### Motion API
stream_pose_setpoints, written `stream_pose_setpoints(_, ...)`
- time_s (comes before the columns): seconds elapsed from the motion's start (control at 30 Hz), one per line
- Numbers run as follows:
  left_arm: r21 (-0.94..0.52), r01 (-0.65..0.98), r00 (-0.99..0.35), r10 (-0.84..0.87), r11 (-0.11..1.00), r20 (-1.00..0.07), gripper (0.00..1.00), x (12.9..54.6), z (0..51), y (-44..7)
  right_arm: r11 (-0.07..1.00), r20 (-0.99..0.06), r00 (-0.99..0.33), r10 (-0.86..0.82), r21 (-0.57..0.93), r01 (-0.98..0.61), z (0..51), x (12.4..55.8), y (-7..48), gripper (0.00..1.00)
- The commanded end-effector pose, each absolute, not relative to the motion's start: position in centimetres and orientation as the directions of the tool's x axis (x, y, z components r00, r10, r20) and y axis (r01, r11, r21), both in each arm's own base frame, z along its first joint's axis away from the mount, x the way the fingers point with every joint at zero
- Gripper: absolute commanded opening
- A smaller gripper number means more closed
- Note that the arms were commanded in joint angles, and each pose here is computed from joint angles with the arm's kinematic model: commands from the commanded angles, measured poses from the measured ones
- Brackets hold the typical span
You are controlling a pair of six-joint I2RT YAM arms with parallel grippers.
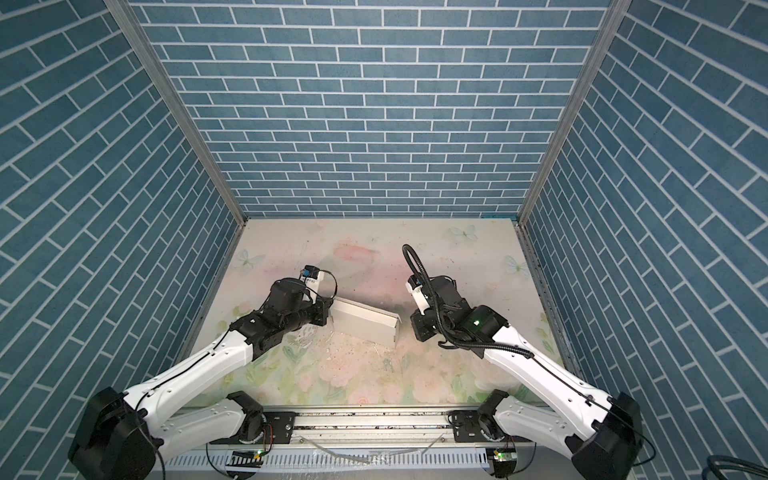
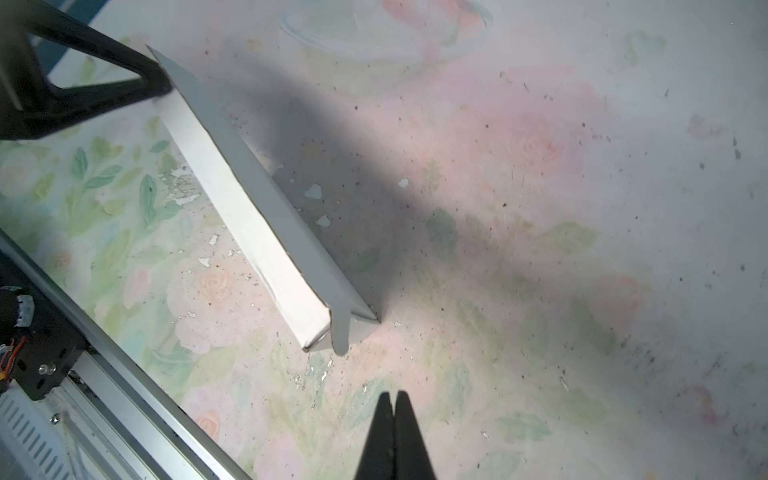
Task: Fold the paper box
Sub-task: 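Lift the open right gripper off the box end and draw it back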
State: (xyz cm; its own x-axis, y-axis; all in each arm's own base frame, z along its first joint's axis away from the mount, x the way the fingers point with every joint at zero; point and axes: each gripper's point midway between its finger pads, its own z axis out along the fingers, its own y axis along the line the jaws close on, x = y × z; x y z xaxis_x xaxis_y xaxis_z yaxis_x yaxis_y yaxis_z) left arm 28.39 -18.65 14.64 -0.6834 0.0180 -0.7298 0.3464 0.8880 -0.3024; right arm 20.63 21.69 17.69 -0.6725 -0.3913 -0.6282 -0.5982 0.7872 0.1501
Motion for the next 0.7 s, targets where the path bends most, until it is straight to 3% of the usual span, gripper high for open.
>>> stream_pose_setpoints(0.0, -0.272, 0.308, -0.778, 0.077, 0.912, -0.624, 0.01, 26.0, 11.1, -17.5, 0.819, -0.609, -0.706, -0.361, 0.156, -0.553, 18.1, 21.4, 22.0, 0.03)
stream_pose_setpoints(0.67, -0.261, 0.311, -0.779, 0.087, 0.914, -0.621, 0.01, 26.0, 10.8, -17.5, 0.738, -0.599, -0.677, -0.428, 0.202, -0.644, 18.3, 20.9, 25.7, 0.02)
